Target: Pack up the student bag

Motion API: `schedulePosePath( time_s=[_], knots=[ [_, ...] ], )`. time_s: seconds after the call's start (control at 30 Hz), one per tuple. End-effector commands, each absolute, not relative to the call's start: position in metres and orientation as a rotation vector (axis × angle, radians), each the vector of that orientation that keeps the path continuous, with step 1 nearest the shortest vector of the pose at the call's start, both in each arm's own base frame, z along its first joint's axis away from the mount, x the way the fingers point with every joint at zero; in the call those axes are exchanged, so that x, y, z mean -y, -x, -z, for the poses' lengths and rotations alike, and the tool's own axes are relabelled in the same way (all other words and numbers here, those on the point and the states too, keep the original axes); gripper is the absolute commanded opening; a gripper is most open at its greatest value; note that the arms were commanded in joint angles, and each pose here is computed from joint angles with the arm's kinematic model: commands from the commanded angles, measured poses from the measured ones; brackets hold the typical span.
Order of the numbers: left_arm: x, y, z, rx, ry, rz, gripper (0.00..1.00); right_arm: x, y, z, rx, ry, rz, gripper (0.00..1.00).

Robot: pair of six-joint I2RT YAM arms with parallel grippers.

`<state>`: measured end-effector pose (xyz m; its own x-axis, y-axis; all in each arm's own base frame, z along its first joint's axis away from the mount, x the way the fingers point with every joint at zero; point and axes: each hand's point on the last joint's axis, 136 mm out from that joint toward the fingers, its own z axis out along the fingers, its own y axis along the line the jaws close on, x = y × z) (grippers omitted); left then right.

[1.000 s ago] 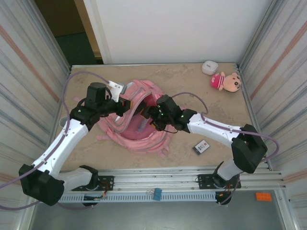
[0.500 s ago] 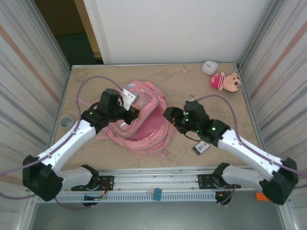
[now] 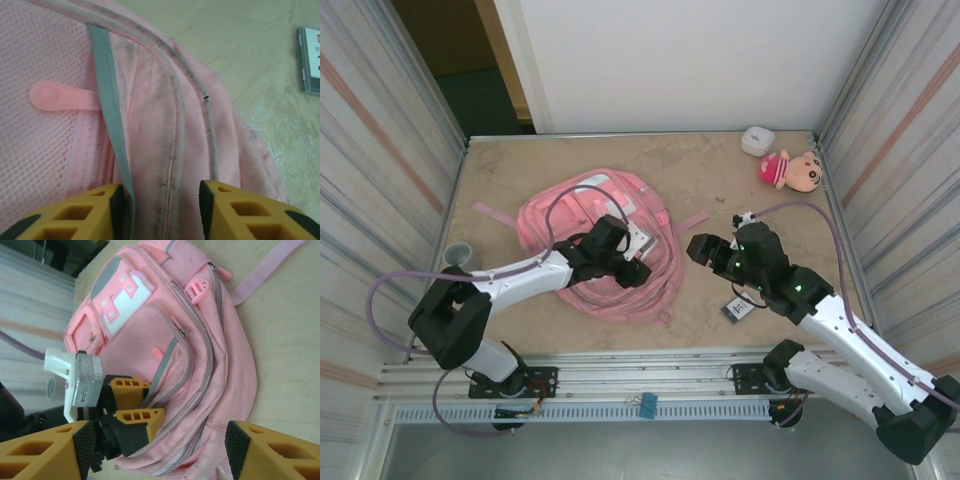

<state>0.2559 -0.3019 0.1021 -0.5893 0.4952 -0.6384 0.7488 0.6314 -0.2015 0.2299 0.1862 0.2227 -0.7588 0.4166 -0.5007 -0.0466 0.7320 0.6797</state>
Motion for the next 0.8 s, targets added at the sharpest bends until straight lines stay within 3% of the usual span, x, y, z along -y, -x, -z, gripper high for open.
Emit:
schedulePosePath(
  time_s=[0.0,0.1,0.23,0.4,0.6,0.77],
  knots=[
    [0.307,-0.272,-0.145,-2.225,-0.885,0.626,0.63,-0.206,-0.229,-0.24,-2.169,0.171,-0.823,0.72],
    [0.286,-0.281,-0.18,-2.211,-0.75,0.607,0.74,-0.225,-0.217,-0.243,-2.089,0.591,-0.678,0.73],
    [0.238,-0.287,-0.204,-2.233,-0.493,0.62,0.78,-0.255,-0.196,-0.225,-1.925,1.177,-0.426,0.73],
    [0.168,-0.284,-0.178,-2.322,-0.173,0.57,0.78,-0.307,-0.175,-0.177,-1.672,1.707,-0.22,0.79],
    [0.121,-0.266,-0.157,-2.305,0.117,0.606,0.78,-0.34,-0.175,-0.112,-1.416,2.014,0.037,0.81],
    [0.106,-0.256,-0.153,-2.286,0.184,0.57,0.77,-0.356,-0.198,-0.082,-1.345,1.975,0.159,0.79]
  ],
)
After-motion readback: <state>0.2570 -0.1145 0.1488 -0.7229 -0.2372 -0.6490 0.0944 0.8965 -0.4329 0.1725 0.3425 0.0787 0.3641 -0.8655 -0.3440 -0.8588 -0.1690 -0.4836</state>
